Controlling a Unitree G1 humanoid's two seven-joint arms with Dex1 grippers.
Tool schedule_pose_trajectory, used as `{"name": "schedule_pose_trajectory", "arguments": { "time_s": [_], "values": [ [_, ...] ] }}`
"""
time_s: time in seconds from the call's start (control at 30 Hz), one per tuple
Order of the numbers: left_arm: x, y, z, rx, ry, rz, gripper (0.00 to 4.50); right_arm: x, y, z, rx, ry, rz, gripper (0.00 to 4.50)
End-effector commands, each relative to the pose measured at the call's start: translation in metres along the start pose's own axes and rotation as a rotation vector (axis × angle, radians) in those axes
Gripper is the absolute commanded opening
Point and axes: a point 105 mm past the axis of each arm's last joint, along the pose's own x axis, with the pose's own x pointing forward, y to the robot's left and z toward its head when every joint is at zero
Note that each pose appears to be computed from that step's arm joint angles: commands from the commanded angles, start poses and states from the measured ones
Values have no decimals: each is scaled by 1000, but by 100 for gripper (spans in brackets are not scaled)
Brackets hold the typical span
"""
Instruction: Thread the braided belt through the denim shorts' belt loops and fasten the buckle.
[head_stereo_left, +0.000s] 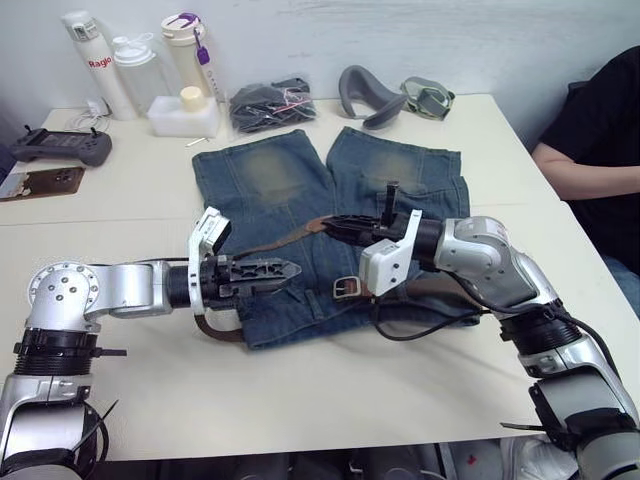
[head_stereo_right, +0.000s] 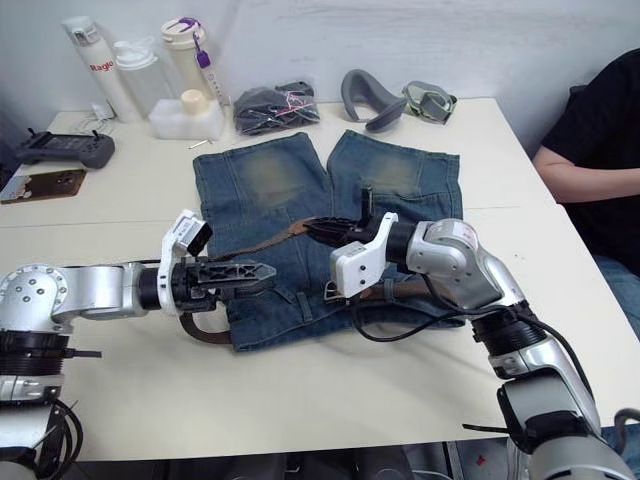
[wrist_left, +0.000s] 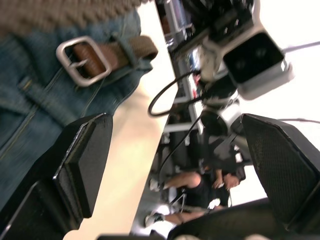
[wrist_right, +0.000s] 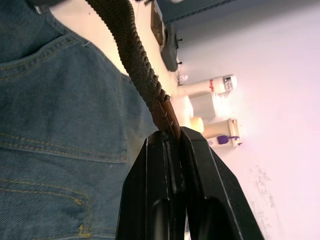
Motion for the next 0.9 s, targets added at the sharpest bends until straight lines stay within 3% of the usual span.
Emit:
{"name": "schedule_pose_trajectory", "arguments": {
  "time_s": [0.03, 0.37, 0.73, 0.9],
  "values": [
    [5, 0, 15, -25, -82, -8, 447, -5, -14, 9, -37, -23, -46, 0],
    [11, 7, 25, -60, -143, 20, 447, -7, -10, 11, -28, -18, -41, 0],
    [9, 11, 40, -94, -263, 32, 7, -9, -7, 9, -18, 1, -34, 0],
    [11, 11, 36, -86, -287, 50, 7, -10, -5, 3, 8, 39, -37, 0]
  ]
}}
